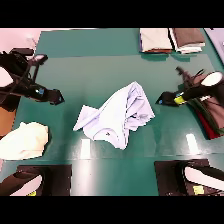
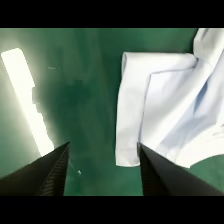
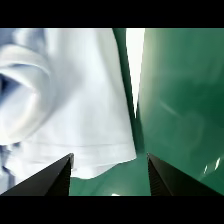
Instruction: Fold the shirts.
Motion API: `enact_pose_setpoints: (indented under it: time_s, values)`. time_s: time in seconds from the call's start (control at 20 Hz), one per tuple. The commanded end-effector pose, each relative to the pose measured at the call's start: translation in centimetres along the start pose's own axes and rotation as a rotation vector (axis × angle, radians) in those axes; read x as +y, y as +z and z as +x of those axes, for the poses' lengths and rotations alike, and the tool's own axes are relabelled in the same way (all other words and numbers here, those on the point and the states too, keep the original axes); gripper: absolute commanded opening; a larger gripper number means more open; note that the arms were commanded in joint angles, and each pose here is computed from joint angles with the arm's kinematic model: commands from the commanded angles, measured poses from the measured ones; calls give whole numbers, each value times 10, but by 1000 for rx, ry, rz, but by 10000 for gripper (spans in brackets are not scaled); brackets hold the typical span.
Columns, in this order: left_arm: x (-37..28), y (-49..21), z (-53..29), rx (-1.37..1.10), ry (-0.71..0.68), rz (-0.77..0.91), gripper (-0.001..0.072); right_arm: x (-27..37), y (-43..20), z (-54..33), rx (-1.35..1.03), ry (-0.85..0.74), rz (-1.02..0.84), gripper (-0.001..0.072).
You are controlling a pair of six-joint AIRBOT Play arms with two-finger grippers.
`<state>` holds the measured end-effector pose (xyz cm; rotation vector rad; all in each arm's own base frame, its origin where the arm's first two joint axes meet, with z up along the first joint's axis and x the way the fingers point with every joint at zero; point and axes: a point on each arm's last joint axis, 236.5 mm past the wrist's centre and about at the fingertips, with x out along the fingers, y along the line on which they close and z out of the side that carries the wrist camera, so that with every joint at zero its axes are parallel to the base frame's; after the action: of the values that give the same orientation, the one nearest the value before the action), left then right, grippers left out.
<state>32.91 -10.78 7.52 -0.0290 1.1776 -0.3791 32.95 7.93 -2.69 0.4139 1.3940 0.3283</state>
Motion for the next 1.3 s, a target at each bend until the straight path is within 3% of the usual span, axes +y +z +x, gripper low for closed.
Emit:
enact_pose_setpoints:
  time_s: [0.0,0.15,0.2,0.3,0.35,0.55,0.85,1.1,1.25]
  values:
    - [0,-17,13,39,-25,-34,505,-16,-26,53,141,-5,40,533]
    - [-1,-16,13,36,-28,-36,505,-21,-35,72,200,-7,56,529]
    - [-3,-16,13,36,-35,-38,505,-21,-35,74,205,-1,40,461]
    - [-5,-16,13,34,-45,-41,506,-14,-30,70,179,24,-16,70]
    - [-6,-14,13,29,-48,-42,506,-12,-24,65,147,20,-36,17]
    - [-5,-17,26,54,-60,-58,507,-1,-2,37,12,1,-89,16]
    - [-49,-50,77,148,-311,-132,505,9,3,20,-40,3,-115,16]
    - [-65,-93,113,233,-299,-52,506,9,1,20,-31,6,-96,16]
    - [-55,-102,127,251,-179,-5,504,10,-2,20,-19,10,-97,16]
